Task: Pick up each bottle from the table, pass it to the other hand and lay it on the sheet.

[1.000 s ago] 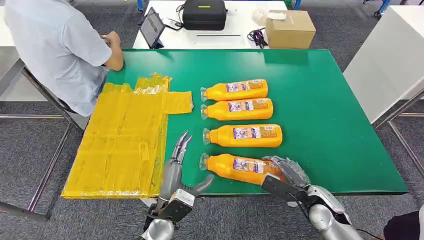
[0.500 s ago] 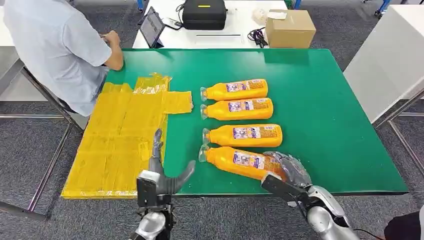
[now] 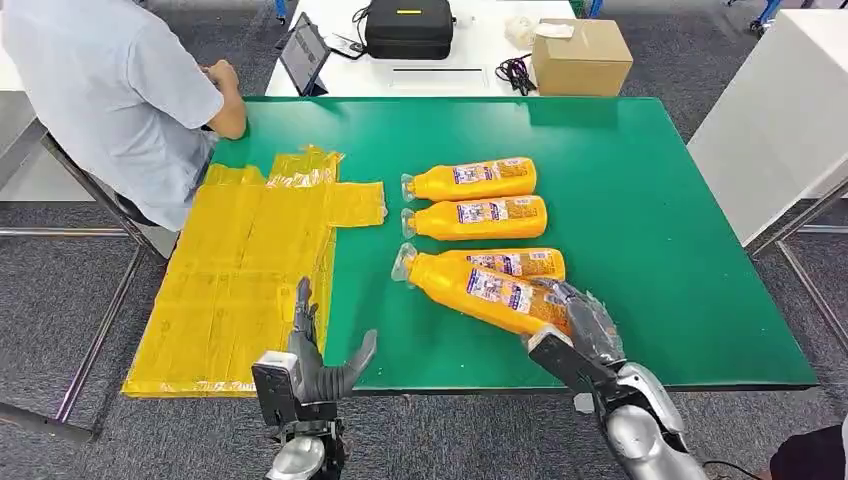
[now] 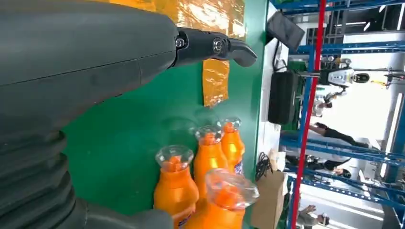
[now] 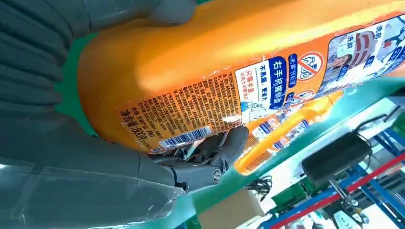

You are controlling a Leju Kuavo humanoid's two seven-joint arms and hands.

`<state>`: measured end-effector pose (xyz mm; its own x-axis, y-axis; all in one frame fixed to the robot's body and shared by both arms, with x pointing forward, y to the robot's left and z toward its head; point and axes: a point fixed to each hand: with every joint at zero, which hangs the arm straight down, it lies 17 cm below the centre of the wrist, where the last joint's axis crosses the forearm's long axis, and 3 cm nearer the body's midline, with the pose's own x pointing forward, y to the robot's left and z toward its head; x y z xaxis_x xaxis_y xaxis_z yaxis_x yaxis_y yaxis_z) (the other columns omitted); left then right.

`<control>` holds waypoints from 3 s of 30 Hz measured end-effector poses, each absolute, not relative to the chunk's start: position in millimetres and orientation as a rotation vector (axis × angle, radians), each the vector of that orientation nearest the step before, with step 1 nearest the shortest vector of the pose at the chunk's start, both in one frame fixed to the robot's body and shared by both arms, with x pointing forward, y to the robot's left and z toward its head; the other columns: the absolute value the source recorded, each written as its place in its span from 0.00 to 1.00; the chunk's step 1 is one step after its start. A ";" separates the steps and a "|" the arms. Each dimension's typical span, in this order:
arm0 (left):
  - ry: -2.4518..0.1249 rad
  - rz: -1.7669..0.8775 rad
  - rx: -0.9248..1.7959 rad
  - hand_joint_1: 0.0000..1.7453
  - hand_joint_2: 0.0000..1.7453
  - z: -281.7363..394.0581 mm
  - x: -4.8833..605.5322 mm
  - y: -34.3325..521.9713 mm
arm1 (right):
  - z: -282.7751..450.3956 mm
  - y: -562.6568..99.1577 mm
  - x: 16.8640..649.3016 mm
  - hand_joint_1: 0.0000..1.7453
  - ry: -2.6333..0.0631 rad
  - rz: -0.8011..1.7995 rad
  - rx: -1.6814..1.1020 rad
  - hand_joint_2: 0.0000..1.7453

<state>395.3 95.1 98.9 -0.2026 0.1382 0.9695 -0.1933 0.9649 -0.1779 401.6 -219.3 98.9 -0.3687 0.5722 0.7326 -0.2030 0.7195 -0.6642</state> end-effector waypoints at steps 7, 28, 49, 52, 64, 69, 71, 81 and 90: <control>-1.514 0.351 -0.429 0.00 1.00 73.3 389.3 45.2 | 121.2 -209.1 408.8 1.00 -1.852 0.797 -0.250 1.00; -1.489 0.353 -0.830 0.00 1.00 96.1 381.0 23.0 | 169.9 -146.4 412.2 1.00 -2.009 0.814 -0.013 1.00; -1.733 0.425 -0.775 0.00 1.00 143.2 422.6 59.9 | 191.1 -56.6 396.0 1.00 -2.038 0.866 0.314 1.00; -1.798 0.365 -0.762 0.00 1.00 160.0 419.6 57.0 | 185.6 -48.5 392.6 1.00 -2.017 0.875 0.352 1.00; -1.865 0.342 -0.903 0.00 1.00 196.1 409.6 47.9 | 179.2 -23.9 380.8 1.00 -1.992 0.904 0.451 1.00; -1.894 0.320 -0.939 0.00 1.00 207.7 401.9 46.0 | 176.5 -24.8 381.2 1.00 -1.987 0.897 0.455 1.00; -1.899 0.308 -0.944 0.59 1.00 209.4 400.5 44.6 | 175.3 -24.6 381.1 1.00 -1.985 0.897 0.457 1.00; -1.902 0.293 -0.949 0.92 1.00 209.7 398.9 42.7 | 172.2 -24.5 380.2 1.00 -1.980 0.897 0.466 1.00; -1.909 0.278 -0.932 1.00 1.00 208.7 399.4 43.8 | 169.0 -24.7 379.8 1.00 -1.972 0.897 0.467 1.00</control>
